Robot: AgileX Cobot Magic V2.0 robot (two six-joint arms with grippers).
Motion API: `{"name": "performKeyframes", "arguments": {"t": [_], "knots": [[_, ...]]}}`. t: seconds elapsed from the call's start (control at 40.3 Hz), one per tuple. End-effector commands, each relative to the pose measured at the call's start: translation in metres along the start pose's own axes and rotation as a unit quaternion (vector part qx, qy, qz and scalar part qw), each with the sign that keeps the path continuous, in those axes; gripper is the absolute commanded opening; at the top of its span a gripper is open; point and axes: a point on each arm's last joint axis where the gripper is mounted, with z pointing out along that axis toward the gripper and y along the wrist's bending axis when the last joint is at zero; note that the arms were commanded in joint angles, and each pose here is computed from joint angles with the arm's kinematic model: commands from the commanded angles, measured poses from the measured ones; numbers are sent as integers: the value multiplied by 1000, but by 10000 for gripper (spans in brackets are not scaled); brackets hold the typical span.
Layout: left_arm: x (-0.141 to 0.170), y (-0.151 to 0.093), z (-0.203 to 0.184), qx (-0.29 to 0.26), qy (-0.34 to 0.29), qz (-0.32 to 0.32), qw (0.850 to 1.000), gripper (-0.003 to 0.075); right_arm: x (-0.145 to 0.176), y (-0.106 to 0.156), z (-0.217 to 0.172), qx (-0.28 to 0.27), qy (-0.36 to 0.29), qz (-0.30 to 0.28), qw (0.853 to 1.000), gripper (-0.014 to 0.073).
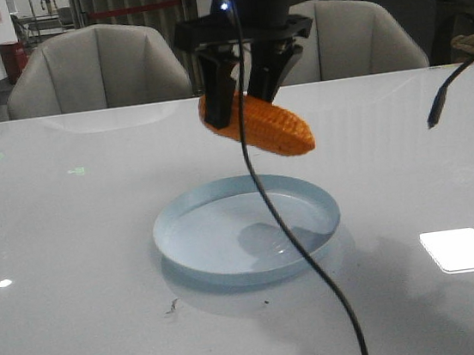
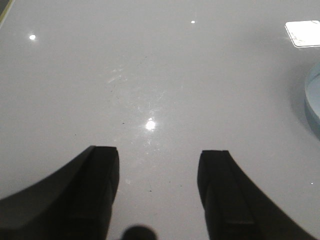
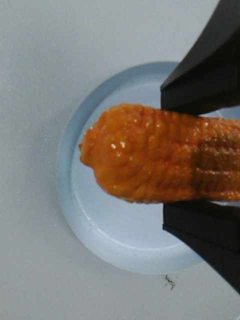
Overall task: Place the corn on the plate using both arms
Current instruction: 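Lift the corn with the right gripper and carry it over the plate, then lower the corn onto the plate and open the right gripper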
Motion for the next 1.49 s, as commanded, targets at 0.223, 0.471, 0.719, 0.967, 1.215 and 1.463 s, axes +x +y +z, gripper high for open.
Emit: {"name": "performKeyframes", "arguments": {"t": [0.223, 0.471, 0.719, 0.967, 1.215, 1.463], "knots": [[-15, 2, -5, -5, -52, -5, 999, 422, -1, 4, 24, -18, 32, -6, 999, 196], [-15, 1, -5, -5, -51, -5, 999, 422, -1, 4, 32, -22, 40, -5, 999, 275], [-15, 1, -5, -5, -51, -5, 999, 422, -2, 4, 32, -22, 34, -4, 999, 526], [-15, 1, -5, -5, -51, -5, 999, 422, -2, 6, 26, -27, 33, -3, 999, 520], [-15, 1, -5, -5, -51, -5, 999, 422, -16, 9, -15, -14, 6, -19, 1000, 520], [-15, 1, -5, -5, -51, -5, 999, 422, -26, 8, -70, 16, -68, -27, 997, 520]]}}
